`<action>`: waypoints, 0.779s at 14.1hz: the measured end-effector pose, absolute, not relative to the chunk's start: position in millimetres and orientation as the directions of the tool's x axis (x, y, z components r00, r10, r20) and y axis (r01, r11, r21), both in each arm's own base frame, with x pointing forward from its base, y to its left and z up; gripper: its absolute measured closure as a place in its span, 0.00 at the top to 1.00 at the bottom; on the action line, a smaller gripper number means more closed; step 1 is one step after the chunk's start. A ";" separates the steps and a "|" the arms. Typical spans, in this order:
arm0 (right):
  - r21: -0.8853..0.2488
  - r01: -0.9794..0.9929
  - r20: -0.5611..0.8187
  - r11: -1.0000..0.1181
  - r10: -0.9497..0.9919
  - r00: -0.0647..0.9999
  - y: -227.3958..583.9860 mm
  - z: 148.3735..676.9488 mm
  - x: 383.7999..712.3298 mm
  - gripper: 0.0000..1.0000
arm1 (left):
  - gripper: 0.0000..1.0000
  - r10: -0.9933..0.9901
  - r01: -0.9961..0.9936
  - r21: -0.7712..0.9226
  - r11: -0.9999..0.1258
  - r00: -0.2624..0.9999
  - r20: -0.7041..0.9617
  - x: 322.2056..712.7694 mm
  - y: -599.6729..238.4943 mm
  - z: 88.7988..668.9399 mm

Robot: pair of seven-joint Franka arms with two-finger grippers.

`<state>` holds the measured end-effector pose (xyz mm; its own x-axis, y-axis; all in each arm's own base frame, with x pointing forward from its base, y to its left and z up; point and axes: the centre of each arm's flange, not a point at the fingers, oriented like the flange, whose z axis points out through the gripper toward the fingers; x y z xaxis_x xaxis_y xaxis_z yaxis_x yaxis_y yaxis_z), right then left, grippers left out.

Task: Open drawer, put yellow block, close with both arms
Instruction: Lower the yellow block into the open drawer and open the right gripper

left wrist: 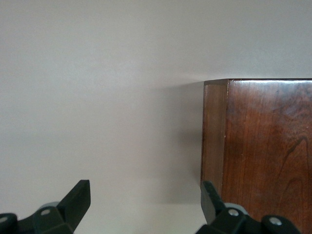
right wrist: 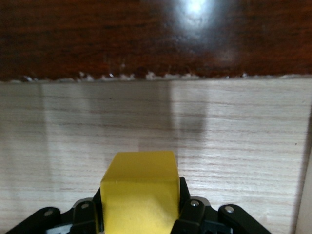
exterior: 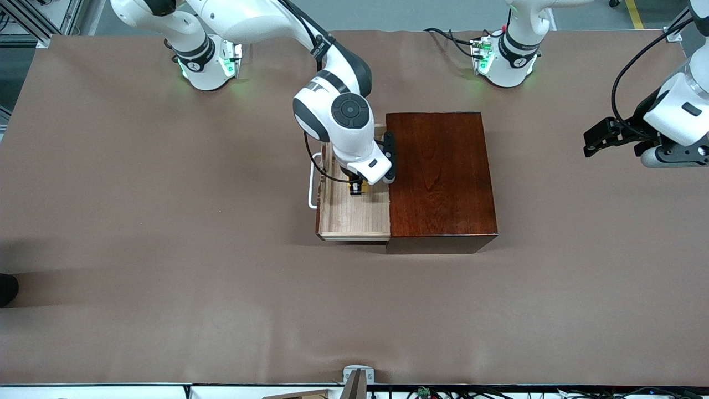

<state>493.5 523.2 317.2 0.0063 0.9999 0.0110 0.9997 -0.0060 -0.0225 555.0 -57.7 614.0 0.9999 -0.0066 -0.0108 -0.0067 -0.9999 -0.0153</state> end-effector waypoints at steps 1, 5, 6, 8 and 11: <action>-0.023 1.000 0.009 -0.007 1.000 0.007 522.7 316.2 494.0 0.56 | 1.00 -0.007 -0.007 -0.015 -1.000 1.000 -0.012 555.0 -57.7 613.5; -0.023 1.000 0.008 -0.006 1.000 0.007 523.0 315.4 493.6 0.70 | 1.00 -0.008 -0.008 -0.016 -1.000 1.000 -0.014 554.9 -58.3 612.6; -0.023 1.000 0.008 -0.007 1.000 0.007 523.1 315.4 493.6 0.78 | 1.00 -0.008 -0.009 -0.016 -1.000 1.000 -0.014 554.8 -58.6 612.4; -0.023 1.000 0.009 -0.007 1.000 0.007 523.1 315.7 493.7 0.97 | 1.00 -0.010 -0.011 -0.016 -1.000 1.000 -0.015 554.7 -59.7 611.7; -0.021 1.000 0.010 -0.007 1.000 0.008 523.6 317.5 494.3 1.00 | 1.00 -0.012 -0.012 -0.016 -1.000 1.000 -0.016 554.5 -60.6 611.3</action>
